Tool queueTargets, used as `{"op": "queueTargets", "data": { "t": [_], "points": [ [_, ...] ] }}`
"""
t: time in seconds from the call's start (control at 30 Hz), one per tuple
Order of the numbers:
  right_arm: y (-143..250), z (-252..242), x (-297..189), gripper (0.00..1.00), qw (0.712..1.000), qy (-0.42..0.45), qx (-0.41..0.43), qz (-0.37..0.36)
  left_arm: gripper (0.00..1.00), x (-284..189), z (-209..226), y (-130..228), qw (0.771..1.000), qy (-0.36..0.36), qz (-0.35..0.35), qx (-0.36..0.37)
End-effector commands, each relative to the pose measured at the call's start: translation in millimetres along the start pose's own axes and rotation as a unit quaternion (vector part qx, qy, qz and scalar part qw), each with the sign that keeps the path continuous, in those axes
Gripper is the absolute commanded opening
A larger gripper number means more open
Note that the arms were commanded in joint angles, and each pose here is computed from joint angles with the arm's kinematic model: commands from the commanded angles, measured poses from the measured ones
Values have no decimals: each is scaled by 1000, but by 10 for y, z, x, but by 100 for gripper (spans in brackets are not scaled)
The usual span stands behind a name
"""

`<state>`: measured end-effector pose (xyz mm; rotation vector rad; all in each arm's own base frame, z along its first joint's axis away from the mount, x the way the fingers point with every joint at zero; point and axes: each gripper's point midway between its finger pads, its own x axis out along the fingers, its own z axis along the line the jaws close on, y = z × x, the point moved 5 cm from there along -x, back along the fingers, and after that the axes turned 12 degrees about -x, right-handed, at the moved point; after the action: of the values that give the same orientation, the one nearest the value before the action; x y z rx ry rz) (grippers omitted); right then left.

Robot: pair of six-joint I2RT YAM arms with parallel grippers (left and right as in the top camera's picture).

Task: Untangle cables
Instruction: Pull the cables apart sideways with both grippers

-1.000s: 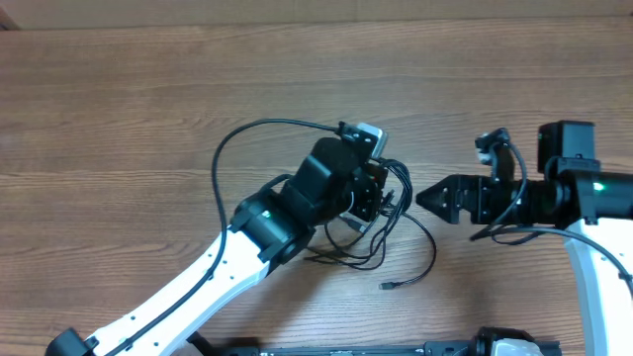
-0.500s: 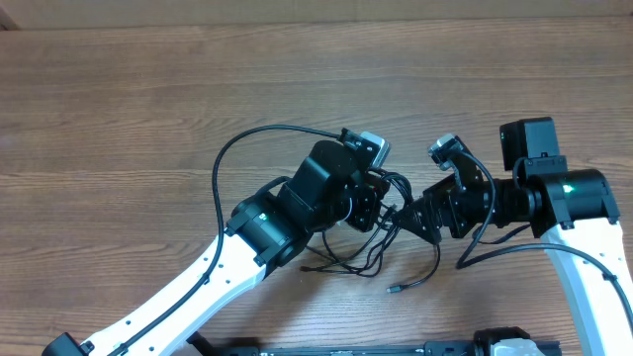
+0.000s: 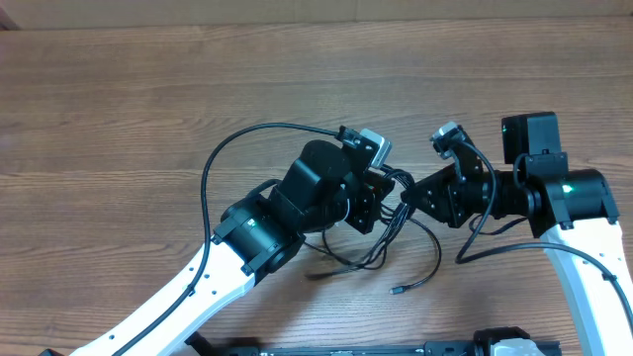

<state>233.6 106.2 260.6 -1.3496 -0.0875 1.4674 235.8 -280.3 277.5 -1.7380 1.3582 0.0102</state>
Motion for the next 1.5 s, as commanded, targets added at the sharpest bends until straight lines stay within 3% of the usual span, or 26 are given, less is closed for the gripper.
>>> {"op": "queueTargets", "data": {
  "t": [0.0, 0.07, 0.37, 0.53, 0.67, 0.8, 0.9, 1.1, 1.23, 1.3, 1.47],
  "points": [
    [-85, 32, -74, 12, 1000, 9, -17, -14, 4, -139, -115, -170, 999, 16, -29, 5],
    [-84, 32, -74, 4, 1000, 9, -17, -14, 4, -139, -65, -190, 999, -2, -38, -14],
    [-72, 60, -73, 4, 1000, 0, -14, -13, 4, -243, 378, -362, 979, -92, -93, -154],
    [-85, 78, -74, 4, 1000, -8, -17, -18, 4, -304, 514, -439, 973, -90, -98, -189],
    [-84, 54, -73, 4, 1000, 0, -2, -15, 4, -325, 512, -464, 976, -62, -83, -194],
    [-48, -169, -93, 4, 992, 87, 95, 2, 4, -349, 492, -481, 980, -42, -75, -179],
    [4, -341, -139, 4, 970, 161, 183, 7, 4, -398, 430, -523, 981, -18, -78, -175],
    [39, -496, -203, 4, 926, 228, 301, -14, 4, -665, 241, -677, 981, 22, -122, -150],
    [58, -482, -199, 4, 923, 226, 312, -11, 4, -892, 94, -713, 982, 39, -149, -110],
    [79, -472, -197, 9, 922, 225, 315, -6, 4, -962, 49, -723, 982, 44, -158, -95],
    [117, -455, -195, 43, 921, 224, 320, 4, 4, -1111, -46, -750, 981, 52, -180, -54]
  ]
}}
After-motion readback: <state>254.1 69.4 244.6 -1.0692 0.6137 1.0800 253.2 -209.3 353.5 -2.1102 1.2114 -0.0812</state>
